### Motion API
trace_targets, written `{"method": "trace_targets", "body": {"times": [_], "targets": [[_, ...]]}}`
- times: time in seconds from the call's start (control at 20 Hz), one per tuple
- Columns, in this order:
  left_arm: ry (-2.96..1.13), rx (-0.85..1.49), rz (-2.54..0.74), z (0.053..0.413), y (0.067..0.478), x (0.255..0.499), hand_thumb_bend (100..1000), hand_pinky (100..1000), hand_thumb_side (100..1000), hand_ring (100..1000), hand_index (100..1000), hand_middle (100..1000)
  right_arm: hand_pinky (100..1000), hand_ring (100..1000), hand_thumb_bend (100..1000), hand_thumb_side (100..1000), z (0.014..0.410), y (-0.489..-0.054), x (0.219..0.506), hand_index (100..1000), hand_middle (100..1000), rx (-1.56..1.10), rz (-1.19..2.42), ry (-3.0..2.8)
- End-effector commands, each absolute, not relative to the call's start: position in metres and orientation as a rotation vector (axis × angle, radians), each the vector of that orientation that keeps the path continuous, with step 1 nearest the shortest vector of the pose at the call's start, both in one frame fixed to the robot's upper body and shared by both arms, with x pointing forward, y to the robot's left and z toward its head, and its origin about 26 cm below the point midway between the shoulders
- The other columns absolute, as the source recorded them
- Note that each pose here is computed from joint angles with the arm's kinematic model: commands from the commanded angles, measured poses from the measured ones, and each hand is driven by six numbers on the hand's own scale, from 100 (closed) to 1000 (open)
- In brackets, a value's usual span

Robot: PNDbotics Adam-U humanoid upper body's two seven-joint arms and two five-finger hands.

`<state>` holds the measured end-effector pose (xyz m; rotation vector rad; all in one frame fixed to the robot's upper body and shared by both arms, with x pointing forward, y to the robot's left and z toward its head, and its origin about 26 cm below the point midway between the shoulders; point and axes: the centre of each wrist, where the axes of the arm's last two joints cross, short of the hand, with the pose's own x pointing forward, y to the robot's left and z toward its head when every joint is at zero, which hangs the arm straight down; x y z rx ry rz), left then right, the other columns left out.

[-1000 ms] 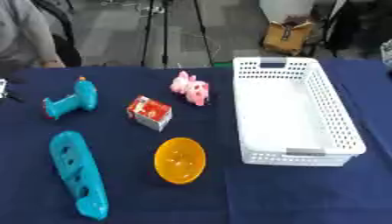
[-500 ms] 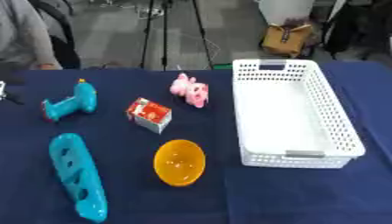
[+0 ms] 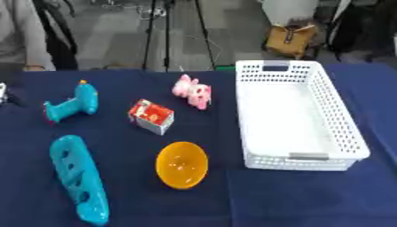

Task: Pick up objects on the table and place them in the box.

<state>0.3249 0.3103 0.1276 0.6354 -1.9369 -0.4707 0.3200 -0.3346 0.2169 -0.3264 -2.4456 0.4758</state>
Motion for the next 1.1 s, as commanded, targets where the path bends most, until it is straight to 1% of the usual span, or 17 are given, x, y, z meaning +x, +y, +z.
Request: {"method": "trace_targets", "body": {"times": [0.05, 0.1, 0.25, 0.35, 0.4, 0.5, 0.55, 0.6, 0.65, 0.7, 0.75, 0.8, 0.9, 0.95, 1.0, 1.05, 1.1], "targets": [[-1.953, 0.685, -0.633, 0.142, 0.317, 0.321, 385, 547, 884, 725, 824, 750, 485, 566, 139, 561, 0.226, -0.335, 0.317, 800, 624, -0.340, 0.503, -2.466], [-1.949, 0.687, -0.703, 0.142, 0.316, 0.320, 403, 574, 886, 728, 819, 750, 485, 566, 138, 561, 0.226, -0.336, 0.317, 800, 624, -0.343, 0.511, -2.461], [-1.923, 0.690, -0.936, 0.144, 0.313, 0.318, 415, 596, 892, 731, 816, 749, 485, 566, 138, 561, 0.226, -0.338, 0.317, 801, 624, -0.349, 0.528, -2.451], [-1.898, 0.700, -1.082, 0.147, 0.313, 0.317, 432, 643, 908, 736, 809, 747, 485, 565, 137, 563, 0.226, -0.338, 0.317, 801, 624, -0.349, 0.535, -2.446], [-1.883, 0.700, -1.159, 0.148, 0.312, 0.316, 438, 649, 909, 737, 807, 746, 485, 565, 137, 563, 0.226, -0.338, 0.318, 801, 624, -0.346, 0.540, -2.444], [-1.845, 0.693, -1.317, 0.148, 0.310, 0.314, 480, 677, 900, 737, 804, 738, 484, 565, 135, 564, 0.225, -0.338, 0.318, 801, 623, -0.344, 0.549, -2.439], [-1.821, 0.689, -1.400, 0.149, 0.309, 0.313, 514, 699, 874, 738, 799, 731, 484, 565, 136, 564, 0.225, -0.338, 0.318, 801, 623, -0.344, 0.554, -2.435], [-1.793, 0.685, -1.483, 0.149, 0.308, 0.313, 514, 699, 874, 738, 799, 731, 484, 565, 136, 564, 0.225, -0.339, 0.318, 801, 623, -0.346, 0.557, -2.431], [-1.762, 0.682, -1.566, 0.149, 0.308, 0.313, 557, 723, 858, 742, 795, 730, 484, 564, 135, 565, 0.224, -0.339, 0.318, 801, 623, -0.347, 0.557, -2.428], [-1.726, 0.681, -1.648, 0.150, 0.309, 0.314, 557, 723, 858, 742, 795, 730, 484, 564, 135, 565, 0.224, -0.340, 0.318, 801, 623, -0.349, 0.554, -2.426], [-1.685, 0.683, -1.726, 0.151, 0.311, 0.315, 668, 761, 840, 744, 795, 726, 484, 564, 134, 564, 0.224, -0.341, 0.317, 801, 623, -0.352, 0.558, -2.423], [-1.638, 0.683, -1.805, 0.151, 0.313, 0.315, 668, 761, 840, 744, 795, 726, 484, 564, 134, 564, 0.223, -0.341, 0.317, 801, 623, -0.354, 0.561, -2.420], [-1.540, 0.689, -1.953, 0.154, 0.319, 0.314, 713, 763, 825, 745, 794, 721, 484, 564, 134, 564, 0.223, -0.342, 0.317, 801, 623, -0.356, 0.562, -2.417], [-1.496, 0.701, -2.017, 0.158, 0.322, 0.313, 760, 755, 801, 748, 789, 717, 484, 564, 134, 565, 0.223, -0.342, 0.318, 801, 622, -0.355, 0.562, -2.416], [-1.456, 0.720, -2.075, 0.164, 0.326, 0.311, 760, 755, 801, 748, 789, 717, 484, 564, 134, 565, 0.222, -0.342, 0.318, 801, 622, -0.354, 0.562, -2.416], [-1.412, 0.739, -2.128, 0.170, 0.331, 0.309, 787, 758, 769, 749, 784, 707, 484, 563, 131, 567, 0.222, -0.341, 0.318, 801, 622, -0.352, 0.561, -2.415], [-1.371, 0.757, -2.170, 0.177, 0.336, 0.308, 787, 758, 769, 749, 784, 707, 484, 563, 131, 567, 0.222, -0.341, 0.318, 801, 622, -0.348, 0.562, -2.415]]}}
